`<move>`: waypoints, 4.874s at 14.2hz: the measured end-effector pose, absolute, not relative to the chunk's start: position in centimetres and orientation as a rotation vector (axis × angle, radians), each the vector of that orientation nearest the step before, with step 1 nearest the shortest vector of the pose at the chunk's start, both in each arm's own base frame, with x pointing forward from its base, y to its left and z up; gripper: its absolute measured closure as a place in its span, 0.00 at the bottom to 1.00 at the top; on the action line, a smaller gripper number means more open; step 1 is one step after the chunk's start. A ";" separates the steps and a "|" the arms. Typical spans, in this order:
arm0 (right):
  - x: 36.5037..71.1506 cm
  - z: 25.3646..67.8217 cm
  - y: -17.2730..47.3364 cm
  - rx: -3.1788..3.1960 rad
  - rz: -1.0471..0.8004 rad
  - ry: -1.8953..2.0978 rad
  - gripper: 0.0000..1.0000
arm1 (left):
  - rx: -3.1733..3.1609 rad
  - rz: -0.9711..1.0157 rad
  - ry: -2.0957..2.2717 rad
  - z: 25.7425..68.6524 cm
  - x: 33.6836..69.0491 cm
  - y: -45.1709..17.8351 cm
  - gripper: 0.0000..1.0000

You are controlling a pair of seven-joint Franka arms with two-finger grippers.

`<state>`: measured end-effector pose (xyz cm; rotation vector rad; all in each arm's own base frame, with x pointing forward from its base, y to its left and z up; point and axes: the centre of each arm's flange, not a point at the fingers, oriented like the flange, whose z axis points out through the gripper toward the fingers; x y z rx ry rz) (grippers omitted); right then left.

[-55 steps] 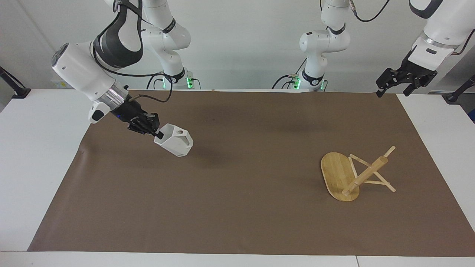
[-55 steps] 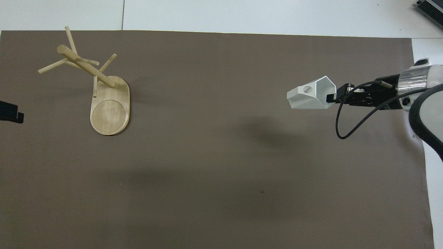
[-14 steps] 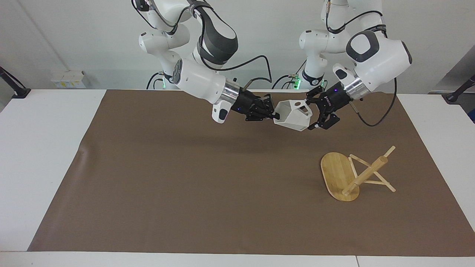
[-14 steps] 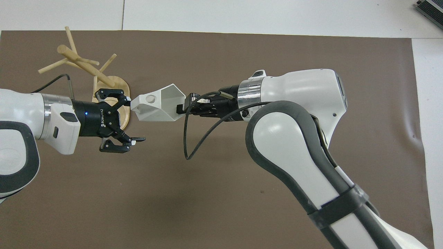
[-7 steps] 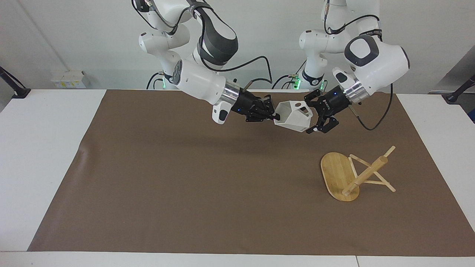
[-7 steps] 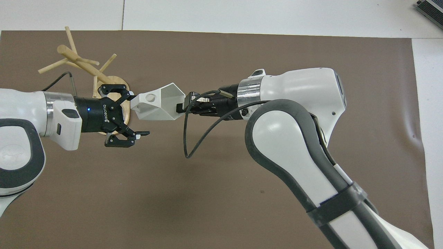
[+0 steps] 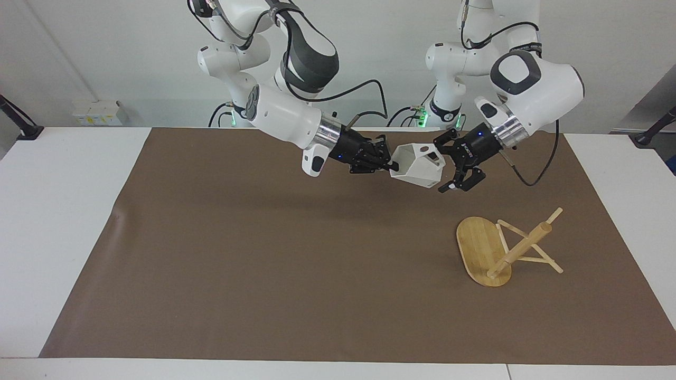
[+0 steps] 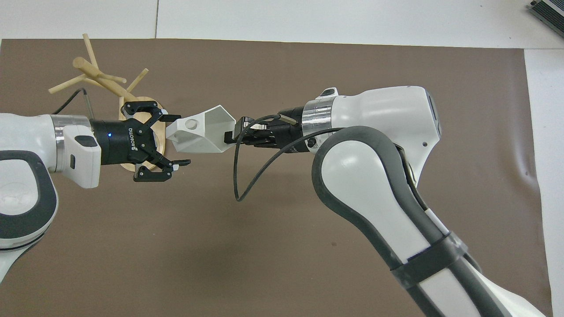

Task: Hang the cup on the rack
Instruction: 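Close the left gripper on the cup held by the right gripper, then open the right gripper and withdraw it while the left gripper lifts the cup, then hang the white cup on a rack peg with the left gripper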

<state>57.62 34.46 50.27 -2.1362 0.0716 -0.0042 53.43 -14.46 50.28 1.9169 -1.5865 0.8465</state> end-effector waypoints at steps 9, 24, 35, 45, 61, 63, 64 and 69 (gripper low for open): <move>57.6 50.3 34.5 -2.136 -0.005 0.071 0.94 | 1.905 0.850 -1.579 50.3 53.3 -15.1 0.00; 57.8 50.3 34.3 -2.137 -0.008 0.074 0.94 | 1.895 0.861 -1.511 50.3 53.2 -15.7 0.29; 57.6 50.6 34.8 -2.151 -0.018 0.049 0.42 | 1.943 0.859 -1.450 50.2 53.5 -15.0 0.29; 58.3 51.0 33.7 -2.225 -0.080 0.011 0.00 | 2.225 0.922 -1.140 48.6 55.1 -11.2 0.29; 61.2 58.3 9.1 -2.616 -0.315 0.075 0.00 | 2.538 0.830 -0.728 46.2 55.7 -9.2 0.29; 60.3 59.6 7.5 -2.700 -0.330 0.048 0.00 | 2.574 0.798 -0.656 46.4 55.9 -9.4 0.29; 59.8 60.2 6.9 -2.752 -0.339 0.025 0.00 | 2.581 0.791 -0.627 46.5 56.0 -9.5 0.29; 57.5 62.9 2.7 -2.951 -0.359 0.008 0.00 | 2.593 0.765 -0.526 46.1 56.7 -9.4 0.29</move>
